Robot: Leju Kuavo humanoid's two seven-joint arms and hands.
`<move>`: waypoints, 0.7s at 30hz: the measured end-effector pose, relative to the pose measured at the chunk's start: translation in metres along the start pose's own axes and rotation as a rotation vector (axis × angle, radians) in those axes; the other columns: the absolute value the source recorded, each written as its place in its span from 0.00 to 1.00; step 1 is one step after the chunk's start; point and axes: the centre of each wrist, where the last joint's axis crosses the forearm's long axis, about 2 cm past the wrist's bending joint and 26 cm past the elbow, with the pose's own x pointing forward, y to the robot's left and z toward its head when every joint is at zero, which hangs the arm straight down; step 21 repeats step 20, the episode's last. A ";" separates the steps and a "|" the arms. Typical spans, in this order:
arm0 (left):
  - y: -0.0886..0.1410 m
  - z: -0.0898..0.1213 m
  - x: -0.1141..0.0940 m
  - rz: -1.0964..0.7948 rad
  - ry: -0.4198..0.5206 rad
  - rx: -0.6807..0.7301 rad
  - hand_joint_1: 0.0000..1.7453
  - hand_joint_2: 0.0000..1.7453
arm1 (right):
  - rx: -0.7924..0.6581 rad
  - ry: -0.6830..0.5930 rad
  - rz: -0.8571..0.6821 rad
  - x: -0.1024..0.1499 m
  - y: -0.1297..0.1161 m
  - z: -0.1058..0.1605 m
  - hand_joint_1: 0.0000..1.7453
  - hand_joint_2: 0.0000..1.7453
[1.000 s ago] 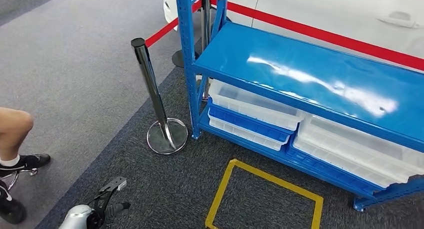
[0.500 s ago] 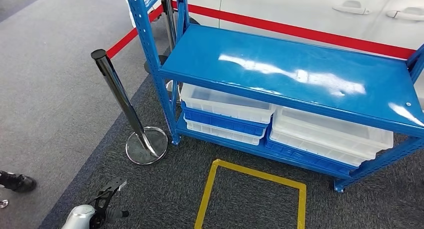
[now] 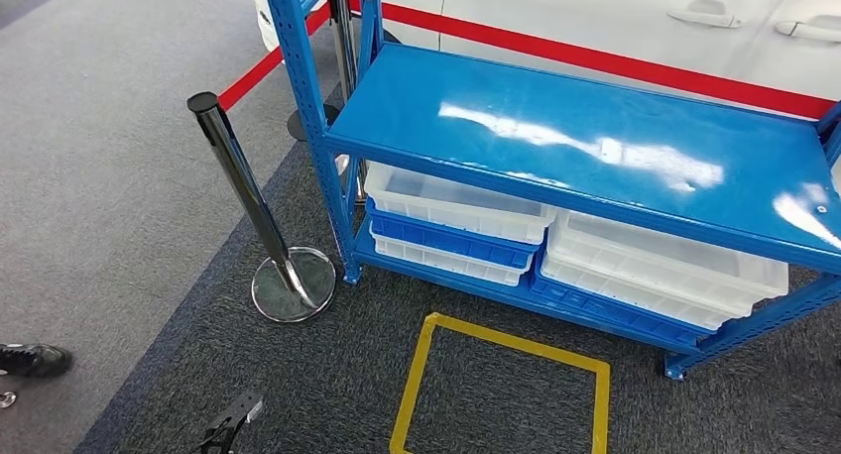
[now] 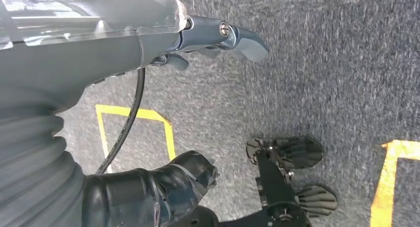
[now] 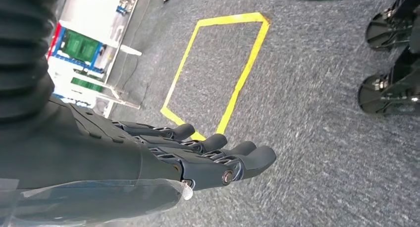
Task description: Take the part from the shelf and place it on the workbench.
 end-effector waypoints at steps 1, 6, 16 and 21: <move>-0.002 0.000 -0.005 0.008 -0.005 0.005 0.00 1.00 | -0.004 -0.008 -0.004 -0.002 0.002 0.000 0.00 1.00; -0.010 0.002 -0.028 0.051 -0.029 0.032 0.00 1.00 | -0.023 -0.049 -0.027 -0.009 0.012 0.001 0.00 1.00; -0.019 0.004 -0.049 0.097 -0.060 0.064 0.00 0.00 | -0.043 -0.096 -0.053 -0.014 0.023 0.002 0.00 0.00; -0.020 0.004 -0.050 0.095 -0.059 0.062 0.00 0.00 | -0.040 -0.100 -0.049 -0.014 0.024 0.002 0.00 0.00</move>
